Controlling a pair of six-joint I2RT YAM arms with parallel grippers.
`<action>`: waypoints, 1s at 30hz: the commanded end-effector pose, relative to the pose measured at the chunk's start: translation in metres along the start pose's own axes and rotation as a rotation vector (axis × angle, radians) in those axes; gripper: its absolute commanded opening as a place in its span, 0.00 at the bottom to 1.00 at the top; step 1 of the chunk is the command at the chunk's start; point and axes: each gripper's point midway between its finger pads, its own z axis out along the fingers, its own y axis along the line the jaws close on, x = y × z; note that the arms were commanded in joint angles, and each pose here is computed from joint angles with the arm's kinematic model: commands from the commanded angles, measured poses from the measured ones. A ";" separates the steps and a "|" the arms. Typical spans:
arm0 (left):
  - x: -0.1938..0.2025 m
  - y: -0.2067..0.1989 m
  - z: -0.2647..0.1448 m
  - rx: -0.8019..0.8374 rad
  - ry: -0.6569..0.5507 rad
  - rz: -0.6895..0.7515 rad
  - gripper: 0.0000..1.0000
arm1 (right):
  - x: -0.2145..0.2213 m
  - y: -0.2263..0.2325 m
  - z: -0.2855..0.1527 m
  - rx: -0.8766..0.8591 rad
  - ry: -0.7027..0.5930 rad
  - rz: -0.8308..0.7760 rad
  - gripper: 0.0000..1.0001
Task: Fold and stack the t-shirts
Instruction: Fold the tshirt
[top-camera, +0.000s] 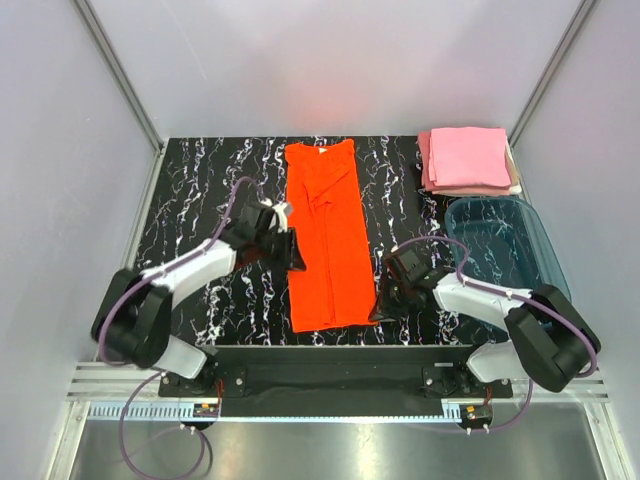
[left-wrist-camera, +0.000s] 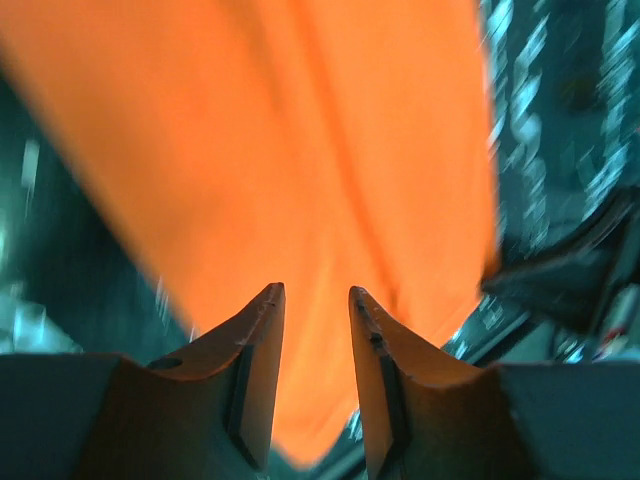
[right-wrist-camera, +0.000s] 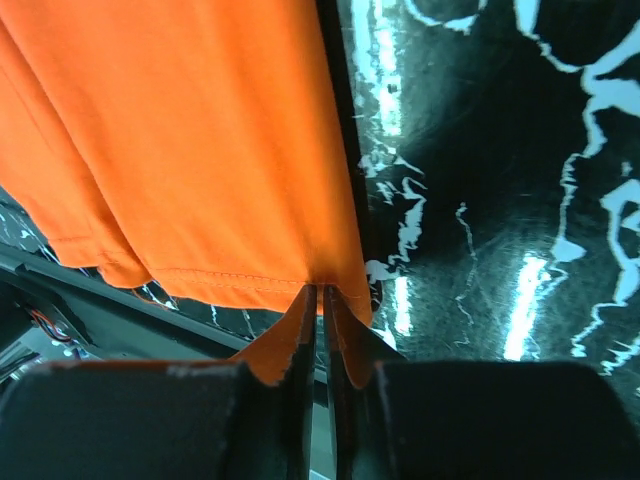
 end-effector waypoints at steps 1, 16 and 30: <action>0.003 0.001 -0.039 -0.072 -0.110 0.066 0.39 | 0.002 -0.003 0.004 0.016 -0.037 0.015 0.14; 0.118 0.004 -0.056 0.036 -0.058 -0.107 0.43 | -0.018 0.003 -0.040 0.037 -0.176 -0.013 0.39; 0.149 0.014 -0.028 0.057 0.020 -0.190 0.42 | -0.013 -0.010 -0.021 0.092 -0.124 -0.031 0.41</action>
